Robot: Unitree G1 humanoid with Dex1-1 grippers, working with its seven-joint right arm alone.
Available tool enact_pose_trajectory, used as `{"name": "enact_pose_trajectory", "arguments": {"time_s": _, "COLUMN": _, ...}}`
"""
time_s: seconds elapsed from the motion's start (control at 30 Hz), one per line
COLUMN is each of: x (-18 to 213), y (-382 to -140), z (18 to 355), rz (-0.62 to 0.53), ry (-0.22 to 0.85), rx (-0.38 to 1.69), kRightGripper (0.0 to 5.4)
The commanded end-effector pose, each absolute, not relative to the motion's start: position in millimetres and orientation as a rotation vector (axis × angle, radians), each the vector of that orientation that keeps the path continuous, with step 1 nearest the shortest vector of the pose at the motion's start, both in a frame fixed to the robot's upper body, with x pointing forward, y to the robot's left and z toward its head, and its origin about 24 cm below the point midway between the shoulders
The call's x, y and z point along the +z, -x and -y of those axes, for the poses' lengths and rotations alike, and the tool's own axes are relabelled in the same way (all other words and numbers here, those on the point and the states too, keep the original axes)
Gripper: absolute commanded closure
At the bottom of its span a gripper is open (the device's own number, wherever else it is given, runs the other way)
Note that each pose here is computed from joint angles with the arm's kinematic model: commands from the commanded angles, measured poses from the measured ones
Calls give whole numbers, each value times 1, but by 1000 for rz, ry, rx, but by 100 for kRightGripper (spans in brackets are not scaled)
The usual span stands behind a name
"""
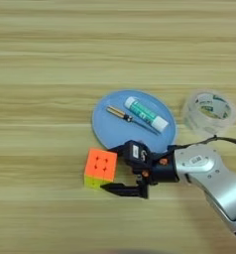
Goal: Move the objects on the table
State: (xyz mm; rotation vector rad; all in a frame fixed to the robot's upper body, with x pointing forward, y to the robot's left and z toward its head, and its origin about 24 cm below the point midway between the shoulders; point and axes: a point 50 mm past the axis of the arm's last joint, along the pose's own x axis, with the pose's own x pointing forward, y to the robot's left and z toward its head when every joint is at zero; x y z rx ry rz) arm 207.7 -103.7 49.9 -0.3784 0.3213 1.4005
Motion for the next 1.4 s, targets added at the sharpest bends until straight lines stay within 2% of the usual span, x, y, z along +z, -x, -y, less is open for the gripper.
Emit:
{"name": "enact_pose_trajectory", "arguments": {"time_s": 0.03, "x": 68, "y": -217, "z": 103, "rz": -219, "ry": 425, "rx": 1381, "kRightGripper": 108}}
{"name": "enact_pose_trajectory", "arguments": {"time_s": 0.23, "x": 70, "y": -217, "z": 103, "rz": -213, "ry": 418, "rx": 1383, "kRightGripper": 7}}
{"name": "enact_pose_trajectory", "arguments": {"time_s": 0.47, "x": 72, "y": -213, "z": 95, "rz": -217, "ry": 305, "rx": 1376, "kRightGripper": 3}}
{"name": "enact_pose_trajectory", "arguments": {"time_s": 0.6, "x": 65, "y": -211, "z": 92, "rz": -261, "ry": 302, "rx": 1371, "kRightGripper": 57}}
{"name": "enact_pose_trajectory", "arguments": {"time_s": 0.93, "x": 65, "y": -211, "z": 91, "rz": -258, "ry": 309, "rx": 1373, "kRightGripper": 206}}
{"name": "enact_pose_trajectory", "arguments": {"time_s": 1.2, "x": 72, "y": -214, "z": 90, "rz": -223, "ry": 288, "rx": 1366, "kRightGripper": 207}}
{"name": "enact_pose_trajectory", "arguments": {"time_s": 1.33, "x": 89, "y": -222, "z": 90, "rz": -138, "ry": 247, "rx": 1338, "kRightGripper": 207}}
{"name": "enact_pose_trajectory", "arguments": {"time_s": 1.4, "x": 104, "y": -229, "z": 91, "rz": -58, "ry": 212, "rx": 1308, "kRightGripper": 207}}
